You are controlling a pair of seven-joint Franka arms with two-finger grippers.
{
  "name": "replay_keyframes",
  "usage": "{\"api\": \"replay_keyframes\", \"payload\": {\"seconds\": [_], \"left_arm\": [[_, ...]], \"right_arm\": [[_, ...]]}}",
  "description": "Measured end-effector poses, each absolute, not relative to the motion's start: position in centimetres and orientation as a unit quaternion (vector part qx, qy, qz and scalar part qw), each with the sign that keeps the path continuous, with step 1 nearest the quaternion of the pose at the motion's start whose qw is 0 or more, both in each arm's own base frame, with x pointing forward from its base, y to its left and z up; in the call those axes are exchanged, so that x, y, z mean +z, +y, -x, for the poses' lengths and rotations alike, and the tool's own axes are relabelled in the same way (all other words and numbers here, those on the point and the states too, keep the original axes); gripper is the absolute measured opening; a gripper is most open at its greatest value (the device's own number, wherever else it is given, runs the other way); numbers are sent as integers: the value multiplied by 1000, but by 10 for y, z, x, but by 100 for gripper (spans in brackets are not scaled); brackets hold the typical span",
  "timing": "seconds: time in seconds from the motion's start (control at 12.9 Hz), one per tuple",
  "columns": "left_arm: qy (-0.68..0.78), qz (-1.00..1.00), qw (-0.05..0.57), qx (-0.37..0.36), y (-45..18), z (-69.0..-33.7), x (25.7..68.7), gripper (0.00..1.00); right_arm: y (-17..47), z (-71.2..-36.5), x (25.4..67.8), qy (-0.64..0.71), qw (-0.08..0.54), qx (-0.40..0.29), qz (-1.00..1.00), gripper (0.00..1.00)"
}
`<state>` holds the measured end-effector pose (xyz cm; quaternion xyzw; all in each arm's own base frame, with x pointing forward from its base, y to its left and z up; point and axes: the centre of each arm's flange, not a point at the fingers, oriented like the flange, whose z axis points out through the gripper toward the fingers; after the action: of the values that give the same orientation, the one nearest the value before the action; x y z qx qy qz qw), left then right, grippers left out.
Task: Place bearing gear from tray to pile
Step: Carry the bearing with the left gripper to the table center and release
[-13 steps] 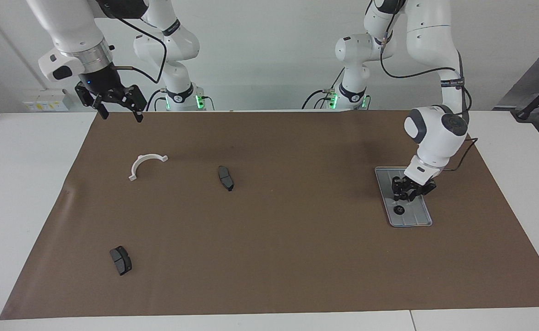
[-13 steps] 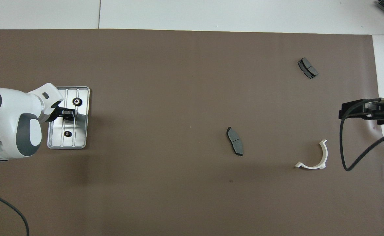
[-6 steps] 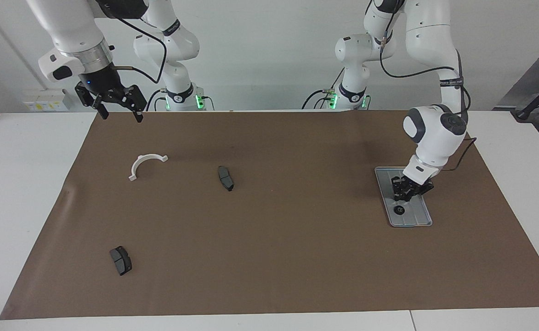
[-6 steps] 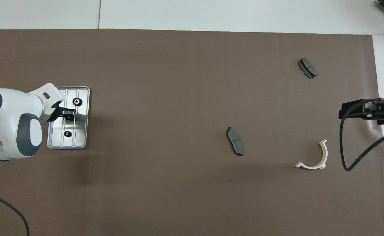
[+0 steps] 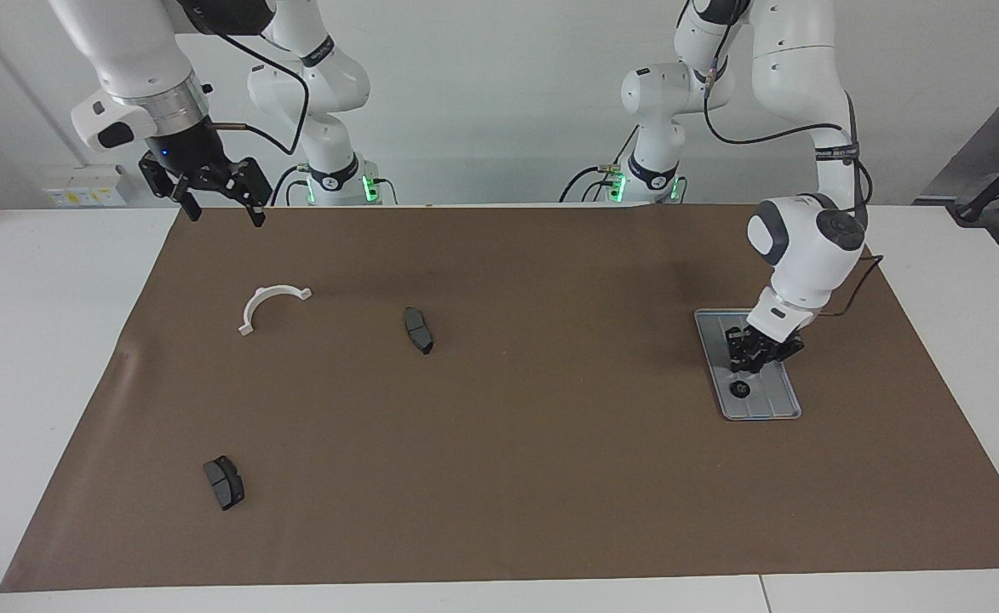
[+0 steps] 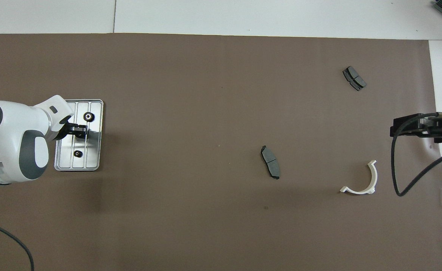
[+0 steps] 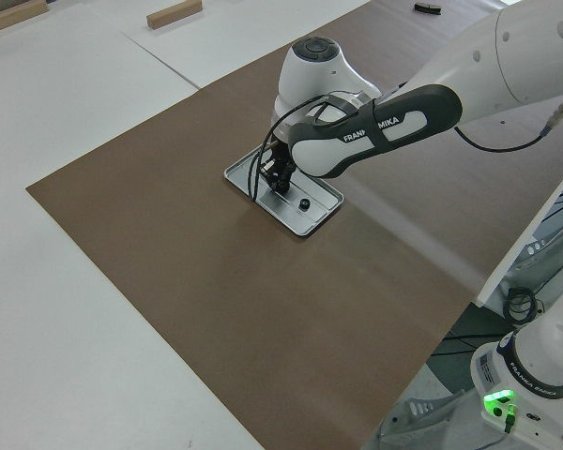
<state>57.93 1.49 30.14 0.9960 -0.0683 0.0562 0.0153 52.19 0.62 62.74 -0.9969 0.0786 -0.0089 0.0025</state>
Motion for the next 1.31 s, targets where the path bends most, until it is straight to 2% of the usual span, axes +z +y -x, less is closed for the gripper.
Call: {"api": "replay_keyframes", "payload": {"seconds": [0.31,0.54,0.85,1.08,1.31], "left_arm": [[-57,-998,20,35,19,-601,332,36],[-35,-999,25,32,-14,-618,360,36],[20,-999,33,25,-127,-608,362,36],[63,-997,37,18,-221,-581,361,36],[93,-994,48,29,-282,-558,361,36]], "right_arm": [[6,-522,627,79,2,-9,997,100],[6,-522,627,79,2,-9,997,100],[6,-522,627,79,2,-9,997,100],[6,-522,627,79,2,-9,997,100],[6,-522,627,79,2,-9,997,100]]}}
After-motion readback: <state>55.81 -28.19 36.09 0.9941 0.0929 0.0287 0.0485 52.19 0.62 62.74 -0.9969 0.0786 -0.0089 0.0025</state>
